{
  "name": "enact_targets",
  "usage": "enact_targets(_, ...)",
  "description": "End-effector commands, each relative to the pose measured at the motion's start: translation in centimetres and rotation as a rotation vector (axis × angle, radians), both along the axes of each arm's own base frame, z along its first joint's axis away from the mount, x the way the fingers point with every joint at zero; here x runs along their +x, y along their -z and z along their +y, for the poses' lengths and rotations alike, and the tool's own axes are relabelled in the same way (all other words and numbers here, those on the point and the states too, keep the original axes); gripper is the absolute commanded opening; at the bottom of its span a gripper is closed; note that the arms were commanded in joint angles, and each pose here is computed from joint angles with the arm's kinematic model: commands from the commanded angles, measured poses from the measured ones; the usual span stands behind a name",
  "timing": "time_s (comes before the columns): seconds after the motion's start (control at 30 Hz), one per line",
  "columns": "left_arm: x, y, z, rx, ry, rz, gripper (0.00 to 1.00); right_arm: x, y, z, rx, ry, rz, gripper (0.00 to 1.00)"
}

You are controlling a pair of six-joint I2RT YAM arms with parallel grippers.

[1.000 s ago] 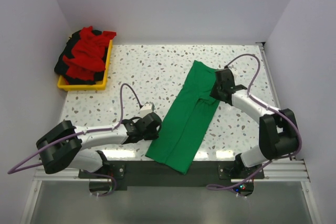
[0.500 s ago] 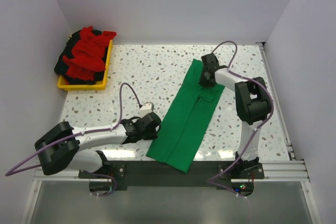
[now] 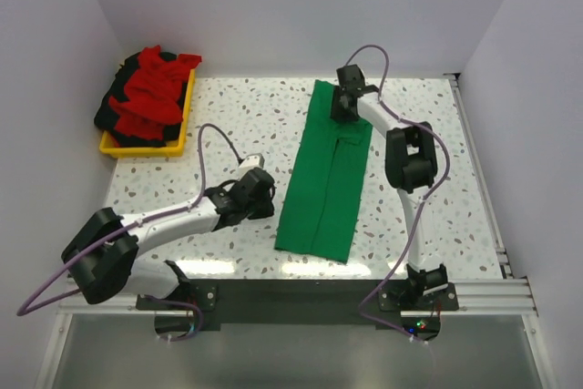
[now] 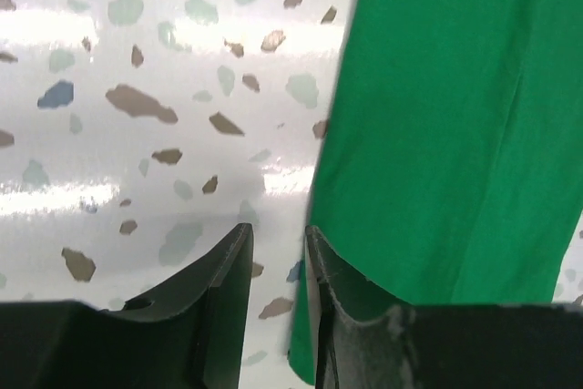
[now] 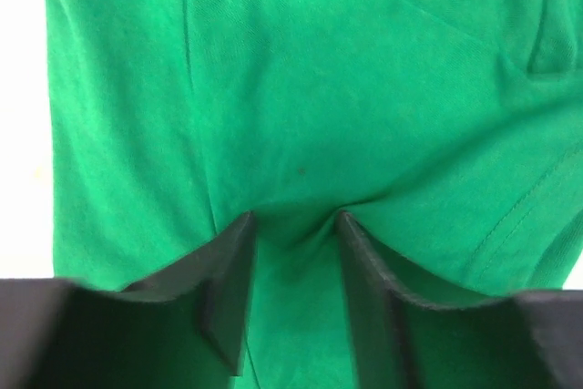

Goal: Fold and stack the t-shirts
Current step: Fold the tshirt

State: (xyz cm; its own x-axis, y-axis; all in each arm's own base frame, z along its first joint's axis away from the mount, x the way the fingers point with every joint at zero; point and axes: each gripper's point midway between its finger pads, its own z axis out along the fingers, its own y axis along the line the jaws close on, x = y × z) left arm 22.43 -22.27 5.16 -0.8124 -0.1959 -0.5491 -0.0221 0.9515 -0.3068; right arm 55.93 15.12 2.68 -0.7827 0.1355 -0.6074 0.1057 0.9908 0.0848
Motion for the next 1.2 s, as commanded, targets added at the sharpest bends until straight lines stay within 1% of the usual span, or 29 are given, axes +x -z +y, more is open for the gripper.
enact_targets(0.0,2.6,-2.1,-1.9,-0.052,0.049,-0.051,0.35,0.6,3.3,0.5,0.001,-0.09,0.093,0.49)
enact_targets(0.07,3.4,-2.3,-2.5,-0.076,0.065,-0.047,0.36,1.6,4.7,1.2,0.017,-0.128,0.098,0.53)
enact_targets(0.1,3.6,-2.3,-2.7,-0.084,0.07,-0.043,0.37,3.0,3.4,1.7,0.032,-0.137,0.052,0.58)
enact_targets(0.17,4.0,-2.2,-3.3,-0.098,0.085,-0.029,0.38,4.1,3.5,2.3,0.061,-0.162,0.027,0.64)
enact_targets(0.2,4.1,-2.2,-3.4,-0.101,0.087,-0.028,0.38,5.2,2.4,2.6,0.074,-0.17,-0.02,0.71)
enact_targets(0.27,4.3,-2.2,-3.7,-0.107,0.1,-0.021,0.4,6.1,1.3,2.8,0.083,-0.17,-0.062,0.78)
enact_targets(0.3,4.3,-2.3,-3.8,-0.11,0.104,-0.02,0.4,6.5,0.1,3.4,0.108,-0.19,-0.093,0.84)
enact_targets(0.37,4.3,-2.3,-3.9,-0.113,0.116,-0.02,0.42,6.9,-1.6,3.4,0.116,-0.193,-0.132,0.9)
enact_targets(0.4,4.2,-2.3,-3.9,-0.111,0.12,-0.019,0.43,7.1,-3.6,3.7,0.124,-0.2,-0.165,0.91)
enact_targets(0.47,3.9,-2.2,-4.1,-0.117,0.148,-0.017,0.45,7.0,-5.4,3.6,0.125,-0.198,-0.188,0.93)
enact_targets(0.5,3.7,-2.0,-4.1,-0.116,0.153,-0.01,0.45,6.9,-6.7,3.5,0.123,-0.198,-0.201,0.93)
enact_targets(0.53,3.5,-1.9,-4.1,-0.12,0.161,-0.01,0.45,6.7,-9.3,3.2,0.121,-0.19,-0.237,0.93)
enact_targets(0.6,3.1,-1.5,-3.9,-0.122,0.169,0.0,0.45,5.7,-11.2,2.8,0.12,-0.178,-0.24,0.93)
enact_targets(0.63,3.0,-1.7,-4.0,-0.136,0.175,-0.006,0.44,5.1,-14.6,2.2,0.119,-0.148,-0.285,0.93)
enact_targets(0.67,2.9,-1.8,-4.2,-0.145,0.183,-0.008,0.43,3.9,-14.0,1.7,0.113,-0.131,-0.25,0.93)
enact_targets(0.7,2.6,-1.8,-4.3,-0.157,0.194,-0.007,0.41,2.7,-17.5,1.3,0.136,-0.102,-0.293,0.92)
enact_targets(0.73,2.7,-2.1,-4.5,-0.168,0.201,-0.02,0.39,1.7,-18.0,0.9,0.142,-0.084,-0.289,0.92)
enact_targets(0.77,2.6,-2.1,-4.4,-0.171,0.204,-0.021,0.37,0.0,-15.6,0.4,0.137,-0.071,-0.232,0.89)
enact_targets(0.8,2.7,-2.6,-4.5,-0.178,0.21,-0.037,0.36,-1.2,-16.2,0.2,0.161,-0.045,-0.232,0.88)
enact_targets(0.83,2.5,-2.9,-5.0,-0.204,0.237,-0.039,0.34,-3.6,-15.8,-0.3,0.169,-0.039,-0.222,0.83)
enact_targets(0.93,2.2,-3.5,-5.8,-0.237,0.277,-0.052,0.28,-7.7,-14.8,-0.5,0.232,-0.018,-0.193,0.78)
enact_targets(0.97,2.0,-3.5,-5.9,-0.243,0.288,-0.05,0.26,-10.6,-13.9,-0.8,0.254,-0.018,-0.173,0.74)
enact_targets(1.0,1.9,-3.6,-6.1,-0.25,0.296,-0.053,0.25,-12.0,-13.2,-0.6,0.286,-0.014,-0.154,0.7)
enact_targets(1.03,1.7,-3.6,-6.5,-0.258,0.309,-0.055,0.23,-14.8,-10.2,-0.9,0.286,-0.009,-0.087,0.65)
enact_targets(1.07,1.5,-3.3,-6.7,-0.257,0.315,-0.049,0.22,-16.1,-11.3,-0.5,0.324,-0.026,-0.119,0.62)
enact_targets(1.1,1.2,-3.0,-6.8,-0.256,0.321,-0.044,0.22,-17.4,-11.0,-0.1,0.352,-0.029,-0.116,0.59)
enact_targets(1.13,0.8,-2.8,-7.2,-0.255,0.334,-0.041,0.21,-19.8,-8.7,-0.1,0.349,-0.033,-0.065,0.56)
enact_targets(1.17,0.3,-2.2,-7.2,-0.248,0.341,-0.026,0.21,-21.1,-8.2,0.5,0.348,-0.049,-0.054,0.54)
